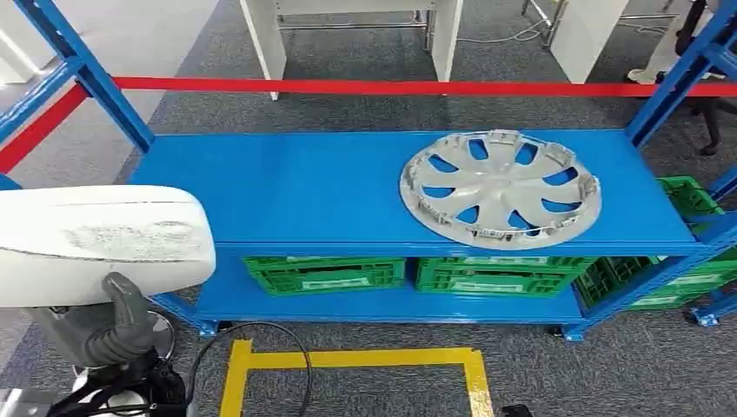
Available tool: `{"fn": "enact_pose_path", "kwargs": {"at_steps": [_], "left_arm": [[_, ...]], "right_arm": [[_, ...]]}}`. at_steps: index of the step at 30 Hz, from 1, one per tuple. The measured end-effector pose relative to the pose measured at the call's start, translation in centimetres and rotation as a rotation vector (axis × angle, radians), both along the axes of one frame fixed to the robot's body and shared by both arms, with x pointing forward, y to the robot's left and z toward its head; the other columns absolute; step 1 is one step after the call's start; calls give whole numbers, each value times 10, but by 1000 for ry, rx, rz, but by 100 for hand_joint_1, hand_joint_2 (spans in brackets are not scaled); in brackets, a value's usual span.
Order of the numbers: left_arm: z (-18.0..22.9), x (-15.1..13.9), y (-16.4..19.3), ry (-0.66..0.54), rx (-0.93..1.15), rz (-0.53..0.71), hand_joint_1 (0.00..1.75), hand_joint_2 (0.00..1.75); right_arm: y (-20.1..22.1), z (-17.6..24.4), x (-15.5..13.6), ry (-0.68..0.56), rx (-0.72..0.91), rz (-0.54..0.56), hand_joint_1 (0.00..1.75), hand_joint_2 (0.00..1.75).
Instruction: Take the parts from the cabinet and place them on the table.
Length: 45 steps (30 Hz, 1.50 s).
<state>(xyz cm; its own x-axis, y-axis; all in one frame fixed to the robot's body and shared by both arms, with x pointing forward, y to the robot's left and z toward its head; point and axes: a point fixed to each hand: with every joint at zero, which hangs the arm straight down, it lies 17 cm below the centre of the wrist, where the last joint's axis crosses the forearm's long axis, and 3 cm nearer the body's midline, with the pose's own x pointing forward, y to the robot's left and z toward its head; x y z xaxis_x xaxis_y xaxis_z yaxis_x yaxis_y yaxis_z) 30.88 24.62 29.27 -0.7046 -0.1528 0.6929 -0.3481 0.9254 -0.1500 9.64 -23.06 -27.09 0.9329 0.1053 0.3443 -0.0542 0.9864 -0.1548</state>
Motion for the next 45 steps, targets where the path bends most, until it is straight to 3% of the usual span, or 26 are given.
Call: {"fn": "enact_pose_path", "kwargs": {"at_steps": [21,29,34,45], "left_arm": [[-1,-2,0,1,16,8,175,175],[0,-3,0,-1,20,7,175,175],[-1,-4,2,3,24,20,175,175],[2,-6,3,-4,11,2,175,175]], "right_arm": [[-8,0,2,-4,-37,-16,0,0],[1,2,6,-39,2,-6,0,0],[-15,8,16,-110,-80,-33,0,0],[-9,12,26,-169,-19,-65,0,0]]}}
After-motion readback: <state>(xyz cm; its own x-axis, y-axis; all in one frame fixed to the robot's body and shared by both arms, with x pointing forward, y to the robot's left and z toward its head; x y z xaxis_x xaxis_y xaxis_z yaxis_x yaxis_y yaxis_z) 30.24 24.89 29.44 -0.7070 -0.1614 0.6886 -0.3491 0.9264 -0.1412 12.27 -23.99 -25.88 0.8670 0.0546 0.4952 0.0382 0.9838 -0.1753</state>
